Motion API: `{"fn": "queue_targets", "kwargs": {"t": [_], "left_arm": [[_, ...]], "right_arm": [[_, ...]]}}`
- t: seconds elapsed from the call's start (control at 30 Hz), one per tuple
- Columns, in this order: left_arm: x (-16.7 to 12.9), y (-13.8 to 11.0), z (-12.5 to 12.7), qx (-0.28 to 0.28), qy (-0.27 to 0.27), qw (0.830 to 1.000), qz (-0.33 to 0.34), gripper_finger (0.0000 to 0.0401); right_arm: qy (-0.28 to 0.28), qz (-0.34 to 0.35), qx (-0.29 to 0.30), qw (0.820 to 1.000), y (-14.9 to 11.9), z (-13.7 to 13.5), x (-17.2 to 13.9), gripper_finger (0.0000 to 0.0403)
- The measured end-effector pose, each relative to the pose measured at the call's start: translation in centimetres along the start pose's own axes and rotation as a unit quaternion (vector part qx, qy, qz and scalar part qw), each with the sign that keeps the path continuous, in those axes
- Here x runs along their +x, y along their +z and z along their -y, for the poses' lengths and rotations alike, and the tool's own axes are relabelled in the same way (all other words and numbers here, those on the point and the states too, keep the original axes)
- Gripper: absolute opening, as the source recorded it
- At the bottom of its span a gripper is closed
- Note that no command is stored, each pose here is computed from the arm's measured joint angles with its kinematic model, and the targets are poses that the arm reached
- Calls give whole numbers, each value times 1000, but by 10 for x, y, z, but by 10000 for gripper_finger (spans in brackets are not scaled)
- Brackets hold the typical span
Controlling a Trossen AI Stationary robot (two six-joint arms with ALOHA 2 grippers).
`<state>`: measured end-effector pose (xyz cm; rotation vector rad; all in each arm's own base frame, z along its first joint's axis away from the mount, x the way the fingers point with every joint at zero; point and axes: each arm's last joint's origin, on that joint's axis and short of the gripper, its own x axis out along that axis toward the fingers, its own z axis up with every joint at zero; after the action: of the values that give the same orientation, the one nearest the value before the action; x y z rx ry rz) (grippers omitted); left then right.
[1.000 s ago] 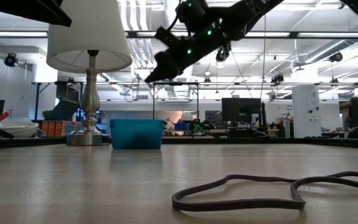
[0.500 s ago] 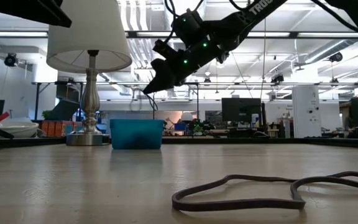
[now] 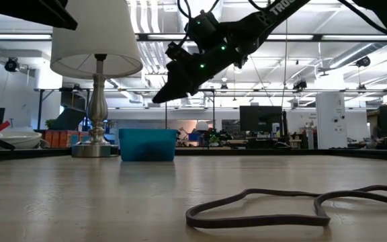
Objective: Pick and place rubber bands into bin
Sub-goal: Put the purple rubber band into the blue bin
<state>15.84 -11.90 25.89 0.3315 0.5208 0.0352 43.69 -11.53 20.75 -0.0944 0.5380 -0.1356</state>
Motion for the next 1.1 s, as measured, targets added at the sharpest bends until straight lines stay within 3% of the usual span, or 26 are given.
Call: {"fn": "queue_targets", "kwargs": {"t": [0.2, 0.53, 0.8, 1.1], "left_arm": [[1, -2, 0, 2, 0, 1000, -2, 105], [6, -4, 4, 7, 1, 1000, -7, 105], [11, -4, 9, 14, 1, 1000, -10, 105], [12, -3, 10, 13, 2, 1000, -9, 105]], "right_arm": [[54, -38, -34, 997, 9, -12, -25, 149], [116, -122, -37, 985, 26, -59, -80, 130], [168, -243, -16, 955, 9, -116, -110, 117], [216, -308, -37, 926, -26, -193, -126, 106]]}}
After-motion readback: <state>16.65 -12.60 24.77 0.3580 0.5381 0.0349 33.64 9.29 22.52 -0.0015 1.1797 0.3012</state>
